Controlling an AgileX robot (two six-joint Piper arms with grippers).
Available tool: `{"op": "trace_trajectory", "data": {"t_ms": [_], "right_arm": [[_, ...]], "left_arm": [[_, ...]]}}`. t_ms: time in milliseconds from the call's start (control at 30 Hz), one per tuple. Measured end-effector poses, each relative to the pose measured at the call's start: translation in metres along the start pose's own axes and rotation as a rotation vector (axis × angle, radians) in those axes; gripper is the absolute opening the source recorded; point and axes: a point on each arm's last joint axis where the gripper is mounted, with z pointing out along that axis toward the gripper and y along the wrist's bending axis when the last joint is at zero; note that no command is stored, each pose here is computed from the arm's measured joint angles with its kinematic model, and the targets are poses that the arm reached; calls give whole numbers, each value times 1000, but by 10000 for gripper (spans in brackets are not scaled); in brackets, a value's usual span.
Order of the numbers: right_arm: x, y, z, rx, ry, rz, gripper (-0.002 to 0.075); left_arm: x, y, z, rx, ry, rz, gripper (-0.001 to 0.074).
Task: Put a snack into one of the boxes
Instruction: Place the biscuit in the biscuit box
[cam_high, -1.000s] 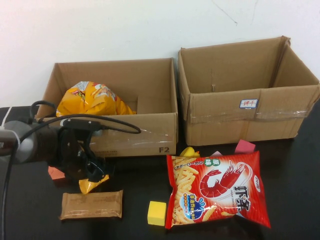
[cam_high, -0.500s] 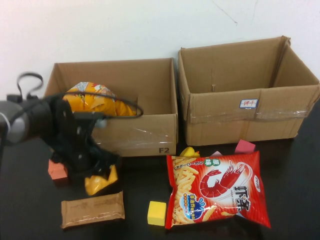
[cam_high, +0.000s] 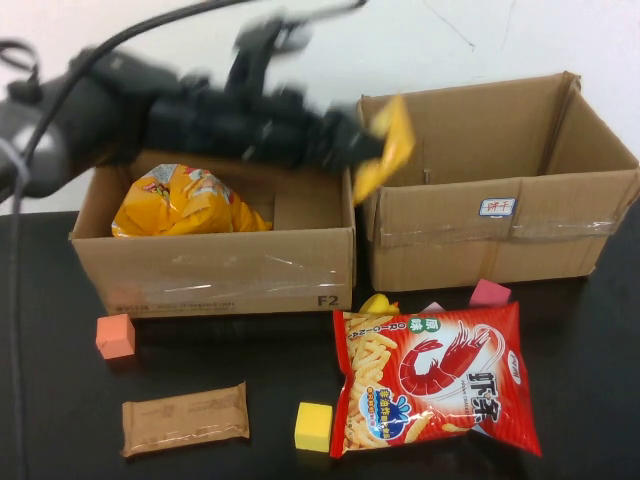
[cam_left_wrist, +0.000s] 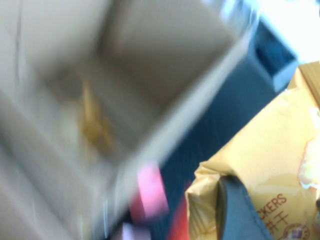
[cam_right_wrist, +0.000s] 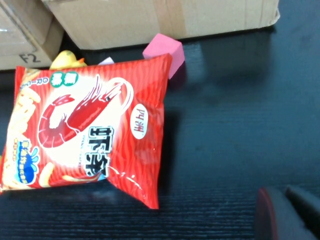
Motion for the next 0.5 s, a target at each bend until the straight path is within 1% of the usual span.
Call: {"op": "trace_trajectory", "data": {"t_ms": [67, 167, 267, 333, 367, 400, 500], "right_arm": [[0, 0, 0, 1, -4, 0, 30], [-1, 0, 0, 2, -9, 0, 30], [-1, 0, 0, 2, -9, 0, 30], [-1, 0, 0, 2, -9, 0, 30], [-1, 0, 0, 2, -9, 0, 30], [-1, 0, 0, 2, -9, 0, 30], [-1, 0, 0, 2, -9, 0, 30]], "left_arm": [[-16, -12, 9, -32, -90, 86, 268], [-33, -22, 29, -128, -204, 197, 268], [-38, -23, 51, -221, -264, 288, 268], [-33, -19, 67, -271, -268, 337, 269], [-30, -15, 73, -286, -261, 353, 283], [-27, -13, 79, -297, -251, 368, 323], [-16, -6, 92, -305, -213, 396, 497]]}}
